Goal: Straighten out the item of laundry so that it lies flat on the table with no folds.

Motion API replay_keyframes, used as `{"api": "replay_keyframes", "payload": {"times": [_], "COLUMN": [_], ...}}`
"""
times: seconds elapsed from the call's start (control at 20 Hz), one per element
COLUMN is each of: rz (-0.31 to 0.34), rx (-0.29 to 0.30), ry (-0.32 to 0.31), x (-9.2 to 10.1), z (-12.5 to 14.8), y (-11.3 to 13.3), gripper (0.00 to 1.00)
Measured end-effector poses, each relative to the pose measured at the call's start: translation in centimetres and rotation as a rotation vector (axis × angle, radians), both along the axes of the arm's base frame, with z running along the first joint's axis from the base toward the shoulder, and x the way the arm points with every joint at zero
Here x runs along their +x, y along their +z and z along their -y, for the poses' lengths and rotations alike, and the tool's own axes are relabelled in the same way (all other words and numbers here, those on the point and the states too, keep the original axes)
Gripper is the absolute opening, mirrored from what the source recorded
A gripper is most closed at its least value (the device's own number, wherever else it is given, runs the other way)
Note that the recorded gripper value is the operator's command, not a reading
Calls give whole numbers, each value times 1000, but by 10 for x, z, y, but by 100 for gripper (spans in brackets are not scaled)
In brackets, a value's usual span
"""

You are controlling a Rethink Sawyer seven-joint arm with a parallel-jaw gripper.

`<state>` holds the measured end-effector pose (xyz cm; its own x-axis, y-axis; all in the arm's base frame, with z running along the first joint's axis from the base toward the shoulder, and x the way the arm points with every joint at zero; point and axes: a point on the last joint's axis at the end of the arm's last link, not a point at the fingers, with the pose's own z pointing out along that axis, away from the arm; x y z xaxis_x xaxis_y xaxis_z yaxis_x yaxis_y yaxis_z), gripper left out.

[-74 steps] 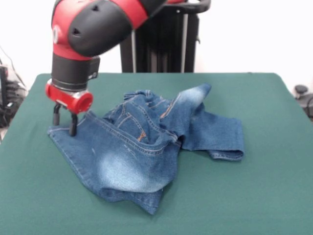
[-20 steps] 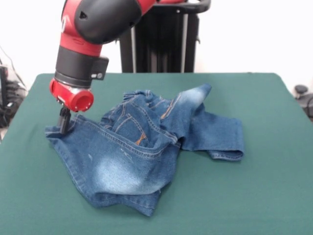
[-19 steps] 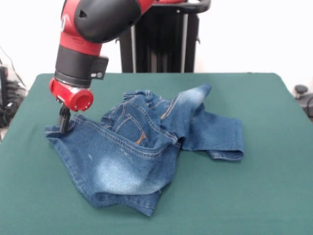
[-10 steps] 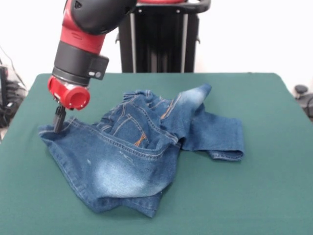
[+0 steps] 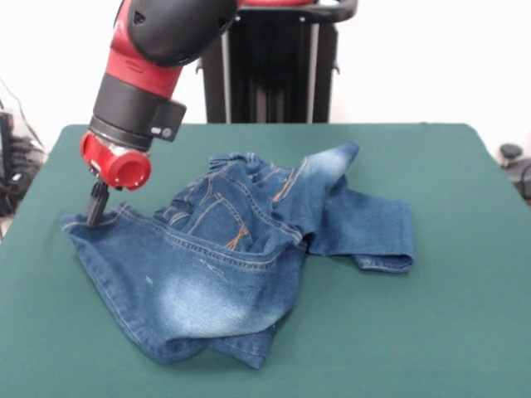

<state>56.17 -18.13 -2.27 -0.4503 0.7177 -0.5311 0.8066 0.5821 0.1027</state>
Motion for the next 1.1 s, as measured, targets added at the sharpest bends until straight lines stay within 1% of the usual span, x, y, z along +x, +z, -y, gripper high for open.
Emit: {"api": "replay_keyframes", "payload": {"times": [0.2, 0.3, 0.35, 0.45, 0.5, 0.55, 0.6, 0.65, 0.7, 0.75, 0.8, 0.85, 0.9, 0.95, 1.05, 1.1], "rz": [-10, -13, -3, 87, 142, 168, 156, 139, 106, 75, -5, -67, -126, -179, -261, -304], "rx": [1, -6, -15, -25, -66, -130, -165, -183, -202, -217, -242, -257, -266, -274, -282, -282], "ry": [-22, -51, -75, -215, -338, -506, -606, -658, -729, -769, -840, -868, -877, -871, -834, -797], "x": [-12, -22, -25, -17, -8, 7, 18, 24, 34, 42, 61, 74, 87, 100, 122, 136], "z": [2, 6, 8, 7, 11, 16, 19, 21, 24, 26, 31, 34, 37, 39, 42, 41], "y": [-3, -7, -11, -43, -48, -47, -49, -50, -52, -52, -50, -49, -47, -46, -45, -46], "gripper": [0, 0, 0, 0, 0, 0, 0, 0, 0, 0, 0, 0, 0, 0, 0, 0]}}
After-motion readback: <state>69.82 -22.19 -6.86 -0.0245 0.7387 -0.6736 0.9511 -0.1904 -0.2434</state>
